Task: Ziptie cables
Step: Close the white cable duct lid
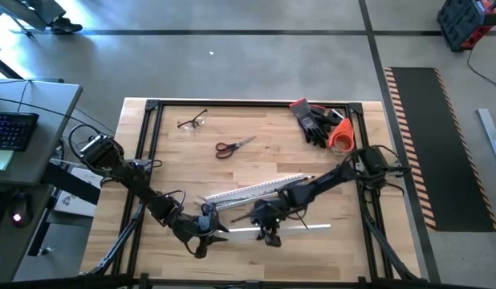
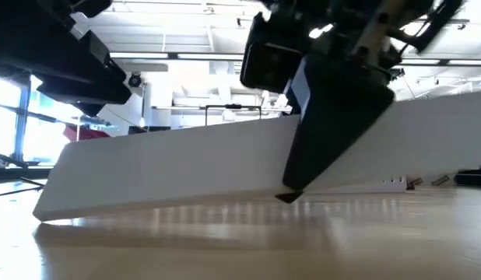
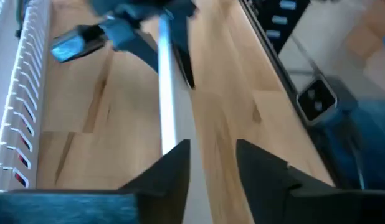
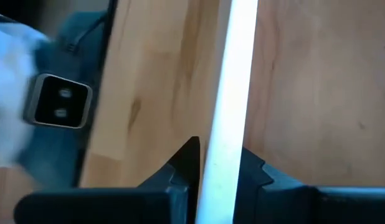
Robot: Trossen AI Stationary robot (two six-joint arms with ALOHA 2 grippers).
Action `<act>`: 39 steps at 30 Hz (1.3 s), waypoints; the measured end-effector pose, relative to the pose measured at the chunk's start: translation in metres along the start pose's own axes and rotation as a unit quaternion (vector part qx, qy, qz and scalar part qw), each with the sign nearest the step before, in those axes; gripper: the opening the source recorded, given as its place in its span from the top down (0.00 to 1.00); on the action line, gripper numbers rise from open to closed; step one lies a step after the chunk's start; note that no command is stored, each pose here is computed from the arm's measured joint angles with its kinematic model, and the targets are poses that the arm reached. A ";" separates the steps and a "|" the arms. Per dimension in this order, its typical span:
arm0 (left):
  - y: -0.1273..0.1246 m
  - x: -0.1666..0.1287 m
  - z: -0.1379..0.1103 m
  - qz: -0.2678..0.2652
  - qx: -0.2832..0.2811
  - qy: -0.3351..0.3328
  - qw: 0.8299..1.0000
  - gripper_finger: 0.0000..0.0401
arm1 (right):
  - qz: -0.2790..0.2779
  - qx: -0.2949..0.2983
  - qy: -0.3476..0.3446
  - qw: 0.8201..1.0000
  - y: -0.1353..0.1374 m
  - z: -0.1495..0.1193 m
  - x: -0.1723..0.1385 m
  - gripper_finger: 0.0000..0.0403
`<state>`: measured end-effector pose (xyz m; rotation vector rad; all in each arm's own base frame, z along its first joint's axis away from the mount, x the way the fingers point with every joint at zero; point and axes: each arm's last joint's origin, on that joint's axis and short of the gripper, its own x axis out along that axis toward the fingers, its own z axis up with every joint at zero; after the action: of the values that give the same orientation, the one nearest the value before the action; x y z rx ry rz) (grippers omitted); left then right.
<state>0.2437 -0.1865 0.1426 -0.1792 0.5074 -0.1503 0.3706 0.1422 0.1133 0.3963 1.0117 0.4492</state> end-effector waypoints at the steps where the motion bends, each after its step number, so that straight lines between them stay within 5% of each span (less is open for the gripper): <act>1: 0.000 0.000 -0.001 0.000 0.009 0.002 1.000 0.70 | 0.014 0.012 0.005 1.000 -0.004 0.002 -0.002 0.90; 9: 0.000 0.005 -0.009 0.007 0.014 0.017 1.000 0.65 | 0.041 0.038 0.039 0.998 -0.021 -0.003 0.006 0.86; 21: -0.003 0.009 -0.020 0.020 0.029 0.025 0.999 0.67 | 0.067 0.042 0.062 0.995 -0.015 -0.002 0.008 0.43; 26: -0.003 0.009 -0.020 0.023 0.029 0.022 0.999 0.67 | 0.067 0.033 0.094 0.993 -0.013 0.006 0.003 0.39; 32: 0.000 0.002 0.004 0.082 0.008 -0.015 0.996 0.67 | -0.063 -0.041 0.151 0.986 0.011 0.008 -0.023 0.42; 36: 0.022 -0.005 0.022 0.138 0.003 -0.006 0.990 0.67 | -0.176 -0.130 0.095 0.971 0.028 0.016 -0.040 0.45; 39: 0.041 -0.008 0.029 0.160 0.011 0.024 0.987 0.67 | -0.275 -0.173 0.053 0.944 0.023 0.019 -0.042 0.46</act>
<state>0.2553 -0.1415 0.1627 -0.0713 0.5766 0.1536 0.3640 0.1374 0.1645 -0.2326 1.0734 0.1338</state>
